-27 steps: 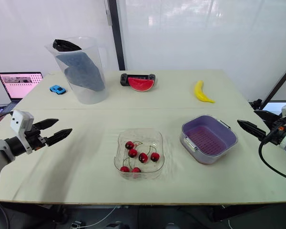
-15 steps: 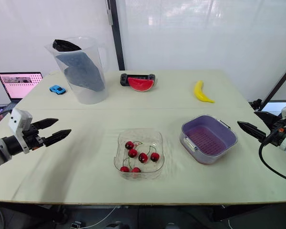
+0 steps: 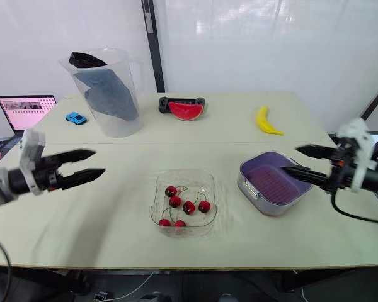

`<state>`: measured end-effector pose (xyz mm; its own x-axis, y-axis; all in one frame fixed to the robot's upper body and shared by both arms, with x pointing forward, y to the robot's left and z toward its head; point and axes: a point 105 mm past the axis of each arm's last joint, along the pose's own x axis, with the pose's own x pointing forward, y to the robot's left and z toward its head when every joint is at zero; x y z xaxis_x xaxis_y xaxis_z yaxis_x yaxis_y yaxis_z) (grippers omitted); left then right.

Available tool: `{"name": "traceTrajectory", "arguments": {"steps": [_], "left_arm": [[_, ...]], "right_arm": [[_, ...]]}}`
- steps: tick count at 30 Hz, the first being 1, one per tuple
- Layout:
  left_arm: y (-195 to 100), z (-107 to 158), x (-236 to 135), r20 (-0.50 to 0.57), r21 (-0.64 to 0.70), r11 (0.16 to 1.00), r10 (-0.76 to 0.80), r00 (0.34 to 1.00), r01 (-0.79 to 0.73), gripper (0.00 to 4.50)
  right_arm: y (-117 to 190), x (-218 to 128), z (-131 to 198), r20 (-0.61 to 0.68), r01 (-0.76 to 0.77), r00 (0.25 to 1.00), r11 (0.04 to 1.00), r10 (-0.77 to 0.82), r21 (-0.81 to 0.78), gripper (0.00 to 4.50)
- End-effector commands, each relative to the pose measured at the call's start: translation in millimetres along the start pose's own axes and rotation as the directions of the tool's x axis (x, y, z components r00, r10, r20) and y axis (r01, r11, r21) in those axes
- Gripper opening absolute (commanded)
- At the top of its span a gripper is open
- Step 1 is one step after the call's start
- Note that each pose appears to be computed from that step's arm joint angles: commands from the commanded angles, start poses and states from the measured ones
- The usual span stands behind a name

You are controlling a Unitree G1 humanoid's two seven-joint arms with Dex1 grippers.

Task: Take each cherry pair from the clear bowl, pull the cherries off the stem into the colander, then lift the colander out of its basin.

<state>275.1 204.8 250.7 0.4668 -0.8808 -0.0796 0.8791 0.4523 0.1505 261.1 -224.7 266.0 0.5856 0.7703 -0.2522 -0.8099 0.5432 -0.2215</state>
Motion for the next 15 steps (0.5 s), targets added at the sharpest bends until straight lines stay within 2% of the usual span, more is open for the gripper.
{"name": "traceTrajectory", "arguments": {"steps": [1, 4, 7, 9, 10, 15], "left_arm": [[-26.1, -0.1, 9.8, -0.046, -0.003, 0.985, -0.171, 0.984, 0.171, 4.50], [-42.5, 2.0, 17.6, -0.078, 0.012, 0.963, -0.267, 0.960, 0.269, 4.50], [-49.1, 1.7, 21.8, -0.122, 0.067, 0.950, -0.296, 0.947, 0.306, 4.50], [-49.5, 0.9, 23.7, -0.120, 0.102, 0.949, -0.287, 0.950, 0.299, 4.50], [-47.6, -1.1, 22.9, -0.105, 0.095, 0.956, -0.268, 0.958, 0.278, 4.50], [-46.3, -32.4, 9.9, -0.133, 0.066, 0.978, -0.188, 0.973, 0.198, 4.50]], "right_arm": [[27.2, 24.5, 26.1, -0.008, -0.061, 0.998, 0.995, 0.061, -0.079, 4.46], [42.2, 47.6, 39.1, -0.054, -0.069, 0.997, 0.978, 0.060, -0.195, 4.46], [60.3, 63.5, 39.4, -0.128, -0.185, 0.978, 0.971, 0.167, -0.149, 4.46], [62.8, 81.3, 36.2, -0.187, -0.194, 0.968, 0.970, 0.166, -0.146, 4.46], [63.2, 90.2, 29.2, -0.258, -0.190, 0.954, 0.973, 0.151, -0.134, 4.46], [83.2, 118.1, 21.8, -0.396, -0.300, 0.886, 0.949, 0.240, -0.096, 4.46]]}}
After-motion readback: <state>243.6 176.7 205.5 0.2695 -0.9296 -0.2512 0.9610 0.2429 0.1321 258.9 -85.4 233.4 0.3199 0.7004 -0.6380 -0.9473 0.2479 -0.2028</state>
